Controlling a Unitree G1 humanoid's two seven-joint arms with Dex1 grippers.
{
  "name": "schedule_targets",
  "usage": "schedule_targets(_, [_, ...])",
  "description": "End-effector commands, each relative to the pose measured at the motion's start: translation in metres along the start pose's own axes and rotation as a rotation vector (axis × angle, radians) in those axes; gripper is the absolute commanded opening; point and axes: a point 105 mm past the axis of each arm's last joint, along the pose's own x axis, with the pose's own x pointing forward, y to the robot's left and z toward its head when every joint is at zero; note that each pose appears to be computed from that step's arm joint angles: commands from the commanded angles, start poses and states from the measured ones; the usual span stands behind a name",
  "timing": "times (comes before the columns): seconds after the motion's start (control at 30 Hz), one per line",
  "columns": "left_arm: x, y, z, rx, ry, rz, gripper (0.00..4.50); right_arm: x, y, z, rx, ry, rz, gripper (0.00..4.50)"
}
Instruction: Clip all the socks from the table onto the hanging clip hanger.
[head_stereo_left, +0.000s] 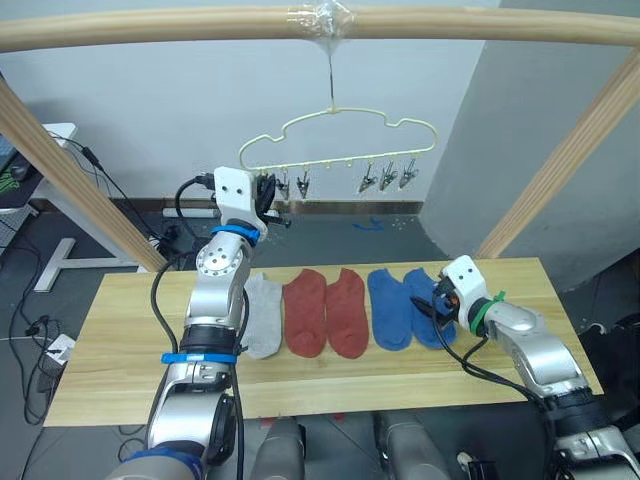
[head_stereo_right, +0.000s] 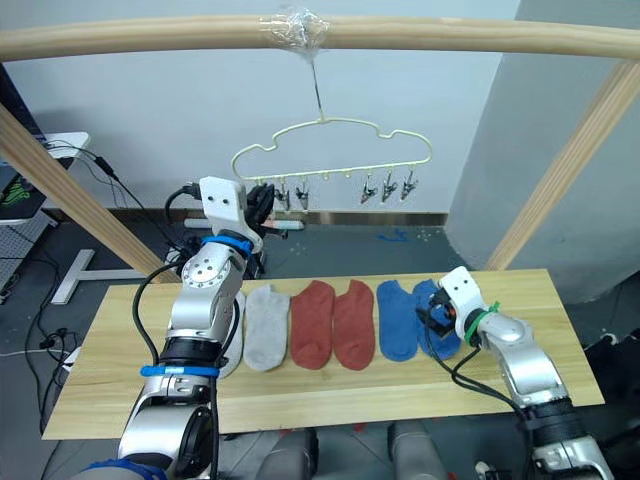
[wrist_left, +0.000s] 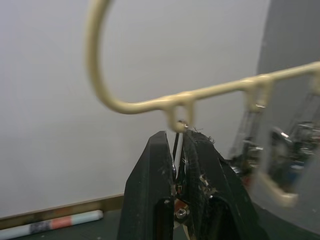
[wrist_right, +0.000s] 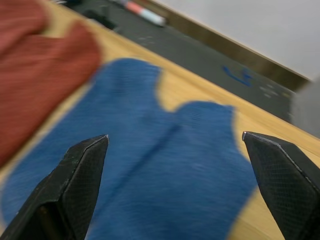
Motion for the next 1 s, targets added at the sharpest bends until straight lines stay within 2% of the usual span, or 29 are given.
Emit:
schedule_targets(0.03, [-0.003,0.0,0.012,0.015,-0.039,-0.013,0.08,0.007,-0.014,-0.008,-0.039,0.01,-0.028,4.5])
schedule_targets(0.37, [-0.004,-0.004,0.012,0.011,-0.037,-0.009,0.08,0.024,-0.022,-0.037,0.003,0.085,0.028,4.5])
schedule_targets(0.73, [-0.006,0.0,0.012,0.016,-0.032,-0.001,0.08,0.027,-0.011,-0.05,0.021,0.123,0.084,4.5])
schedule_targets(0.83, [-0.005,-0.001,0.013,0.014,-0.035,-0.003,0.08,0.024,-0.009,-0.063,0.008,0.185,0.102,3.91])
schedule_targets(1.0, [-0.005,-0.001,0.012,0.015,-0.031,-0.006,0.08,0.017,-0.011,-0.073,0.001,0.214,0.103,2.2])
